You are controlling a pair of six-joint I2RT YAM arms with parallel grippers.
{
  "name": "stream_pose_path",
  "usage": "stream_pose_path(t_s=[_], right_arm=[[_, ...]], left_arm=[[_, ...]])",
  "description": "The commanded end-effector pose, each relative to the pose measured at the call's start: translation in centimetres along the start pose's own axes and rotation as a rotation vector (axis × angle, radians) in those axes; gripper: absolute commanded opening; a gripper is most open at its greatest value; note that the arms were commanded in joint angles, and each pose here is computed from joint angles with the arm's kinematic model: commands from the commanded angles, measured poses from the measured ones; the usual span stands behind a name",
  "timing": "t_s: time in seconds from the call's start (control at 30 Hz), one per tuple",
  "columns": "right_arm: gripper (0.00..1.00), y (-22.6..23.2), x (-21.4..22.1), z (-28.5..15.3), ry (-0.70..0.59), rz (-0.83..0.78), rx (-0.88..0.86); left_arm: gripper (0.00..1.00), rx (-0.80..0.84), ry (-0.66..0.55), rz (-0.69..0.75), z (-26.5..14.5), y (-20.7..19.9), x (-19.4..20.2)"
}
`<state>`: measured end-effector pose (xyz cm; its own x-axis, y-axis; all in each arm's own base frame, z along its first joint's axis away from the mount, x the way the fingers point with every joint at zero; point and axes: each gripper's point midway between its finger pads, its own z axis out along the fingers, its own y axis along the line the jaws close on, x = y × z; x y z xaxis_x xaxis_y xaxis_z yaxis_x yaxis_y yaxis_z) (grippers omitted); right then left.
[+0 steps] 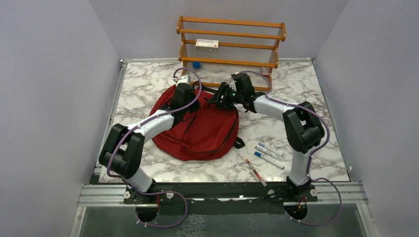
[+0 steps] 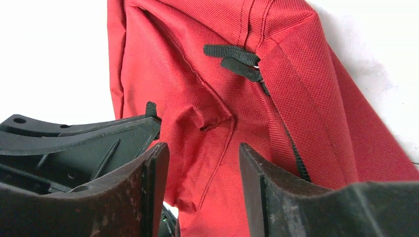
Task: Pack the student bag
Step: Unzip the student bag at the center of the board.
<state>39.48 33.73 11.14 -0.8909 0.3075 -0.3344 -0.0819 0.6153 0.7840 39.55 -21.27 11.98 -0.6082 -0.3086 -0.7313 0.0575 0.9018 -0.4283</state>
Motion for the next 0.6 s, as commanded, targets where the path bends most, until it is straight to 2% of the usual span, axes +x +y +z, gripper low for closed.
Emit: stream_pose_path(t_s=[0.0, 0.23, 0.57], right_arm=[[0.6, 2.0, -1.2, 0.9, -0.062, 0.048, -0.027], [0.64, 1.5, -1.4, 2.2, -0.064, 0.087, 0.018], [0.63, 0.1, -0.7, 4.2, -0.005, 0.11, 0.084]], left_arm=[[0.0, 0.043, -0.02, -0.01, -0.8, -0.9, -0.5], [0.0, 0.06, -0.007, -0.013, -1.0, -0.9, 0.4], [0.0, 0.082, -0.001, -0.008, -1.2, -1.2, 0.9]])
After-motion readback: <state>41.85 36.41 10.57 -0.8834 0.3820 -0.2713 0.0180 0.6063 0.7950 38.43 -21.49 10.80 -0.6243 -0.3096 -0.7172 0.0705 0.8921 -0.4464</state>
